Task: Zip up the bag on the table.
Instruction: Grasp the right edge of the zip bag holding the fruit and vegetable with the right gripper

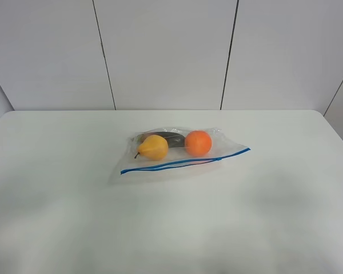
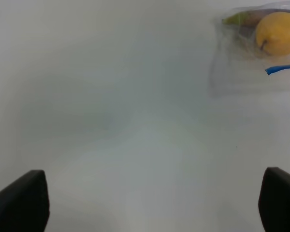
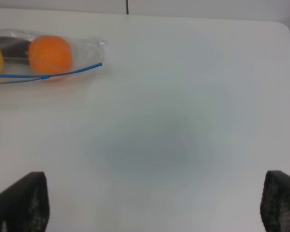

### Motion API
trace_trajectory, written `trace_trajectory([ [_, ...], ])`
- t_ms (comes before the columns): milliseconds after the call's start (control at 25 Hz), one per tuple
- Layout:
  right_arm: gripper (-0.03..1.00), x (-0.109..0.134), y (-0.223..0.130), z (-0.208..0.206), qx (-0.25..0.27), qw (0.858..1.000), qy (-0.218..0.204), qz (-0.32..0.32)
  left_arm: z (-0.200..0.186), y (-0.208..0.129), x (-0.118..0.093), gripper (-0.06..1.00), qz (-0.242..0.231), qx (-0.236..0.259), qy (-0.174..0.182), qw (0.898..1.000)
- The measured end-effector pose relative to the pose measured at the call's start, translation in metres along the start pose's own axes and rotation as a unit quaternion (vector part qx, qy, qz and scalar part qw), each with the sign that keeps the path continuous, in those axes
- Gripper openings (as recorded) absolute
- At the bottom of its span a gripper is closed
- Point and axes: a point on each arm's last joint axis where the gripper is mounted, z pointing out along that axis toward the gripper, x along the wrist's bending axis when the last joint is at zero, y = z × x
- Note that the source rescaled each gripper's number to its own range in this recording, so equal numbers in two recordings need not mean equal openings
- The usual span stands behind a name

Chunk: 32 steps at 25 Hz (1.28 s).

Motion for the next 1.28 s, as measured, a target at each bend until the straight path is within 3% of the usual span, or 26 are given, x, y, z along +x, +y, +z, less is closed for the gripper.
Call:
trace_trajectory([
  [400, 1.0, 0.0, 0.008, 0.0, 0.01, 1.0, 0.002, 0.001, 0.0, 0.0, 0.0, 1.0, 0.0, 0.0, 0.0, 1.0],
  [720, 1.0, 0.004, 0.107, 0.041, 0.114, 0.992, 0.04, 0.032, 0.0, 0.0, 0.0, 1.0, 0.0, 0.0, 0.0, 1.0],
  [880, 1.0, 0.009, 0.149, 0.095, 0.181, 0.978, 0.077, 0.068, 0.0, 0.0, 0.0, 1.0, 0.0, 0.0, 0.0, 1.0],
  [1000, 1.0, 0.014, 0.166, 0.146, 0.248, 0.958, 0.105, 0.101, 0.0, 0.0, 0.0, 1.0, 0.0, 0.0, 0.0, 1.0],
  [1280, 1.0, 0.021, 0.162, 0.258, 0.363, 0.91, 0.153, 0.128, 0.0, 0.0, 0.0, 1.0, 0.0, 0.0, 0.0, 1.0],
])
